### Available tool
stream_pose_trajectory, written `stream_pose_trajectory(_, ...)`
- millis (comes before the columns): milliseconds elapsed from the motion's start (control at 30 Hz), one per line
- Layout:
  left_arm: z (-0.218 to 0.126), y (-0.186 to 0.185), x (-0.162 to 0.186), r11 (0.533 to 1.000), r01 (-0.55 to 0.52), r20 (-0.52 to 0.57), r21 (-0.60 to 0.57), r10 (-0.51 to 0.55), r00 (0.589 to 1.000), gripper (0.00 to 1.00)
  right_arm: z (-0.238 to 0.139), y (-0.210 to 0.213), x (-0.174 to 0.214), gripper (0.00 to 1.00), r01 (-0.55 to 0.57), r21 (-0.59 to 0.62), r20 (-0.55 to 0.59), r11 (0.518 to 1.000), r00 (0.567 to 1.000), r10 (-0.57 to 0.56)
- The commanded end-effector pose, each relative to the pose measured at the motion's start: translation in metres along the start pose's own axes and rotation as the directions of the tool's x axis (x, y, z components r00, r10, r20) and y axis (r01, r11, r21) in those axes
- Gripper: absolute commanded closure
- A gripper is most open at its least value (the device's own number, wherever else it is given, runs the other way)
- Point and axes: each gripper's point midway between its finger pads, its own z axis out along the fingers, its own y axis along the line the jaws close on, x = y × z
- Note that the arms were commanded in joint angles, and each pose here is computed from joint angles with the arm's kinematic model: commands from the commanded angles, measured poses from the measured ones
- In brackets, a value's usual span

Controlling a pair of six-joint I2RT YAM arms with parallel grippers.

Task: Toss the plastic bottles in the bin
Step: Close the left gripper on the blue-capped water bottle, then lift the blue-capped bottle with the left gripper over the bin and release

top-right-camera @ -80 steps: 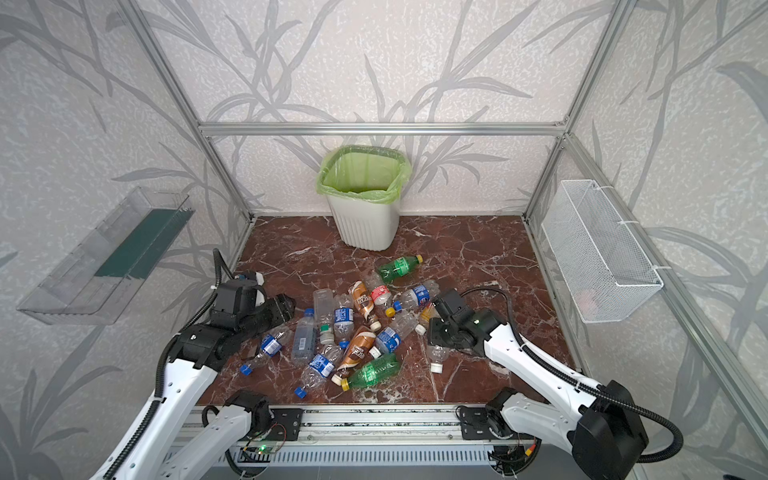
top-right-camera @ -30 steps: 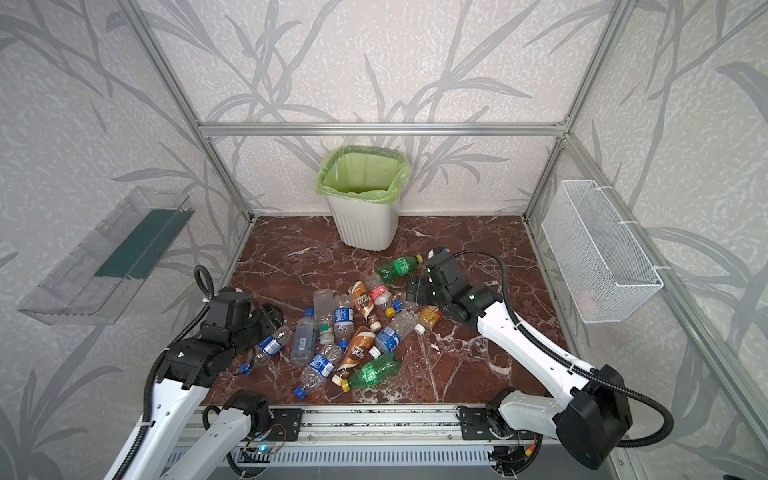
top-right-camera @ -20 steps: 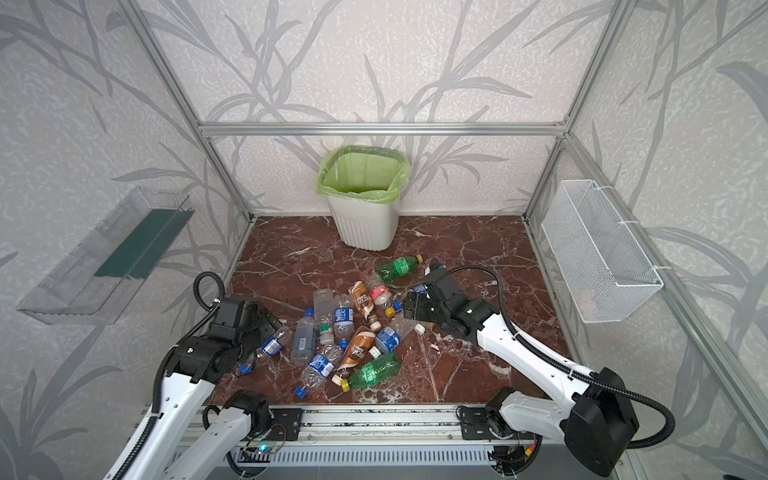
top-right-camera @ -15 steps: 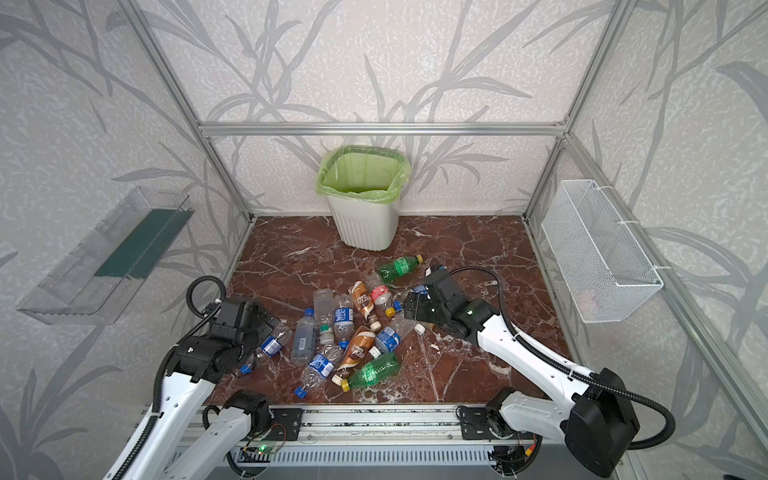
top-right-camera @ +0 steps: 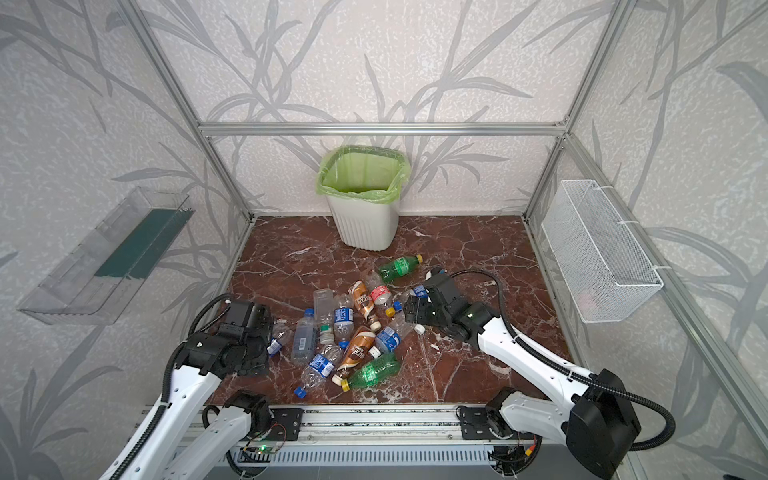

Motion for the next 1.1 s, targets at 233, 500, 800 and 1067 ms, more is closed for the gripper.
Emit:
stream_pose_trajectory(233,0.026,0.002,-0.010,0.959,0.282,0.034,-0.038,-0.281,0.959,0.06,-0.002,-0.001,0.002,0.16,0.035,-0.005,0.005,0.999,0.999,-0.035)
stream_pose_trajectory(500,0.053,-0.001,-0.013,0.948,0.304,-0.013,-0.096,-0.307,0.952,0.05,0.001,-0.005,0.002,0.15,0.048,0.010,-0.003,0.999,0.999,-0.048)
stream_pose_trajectory(800,0.089,-0.020,-0.020,0.969,0.231,-0.115,-0.091,-0.240,0.964,0.15,0.002,-0.005,0.004,0.16,0.055,0.005,-0.016,0.998,0.998,-0.055)
stream_pose_trajectory(1067,0.087,-0.037,-0.015,0.975,-0.131,-0.299,-0.182,0.072,0.952,0.44,-0.004,-0.006,0.003,0.16,0.052,0.011,-0.004,0.999,0.999,-0.052)
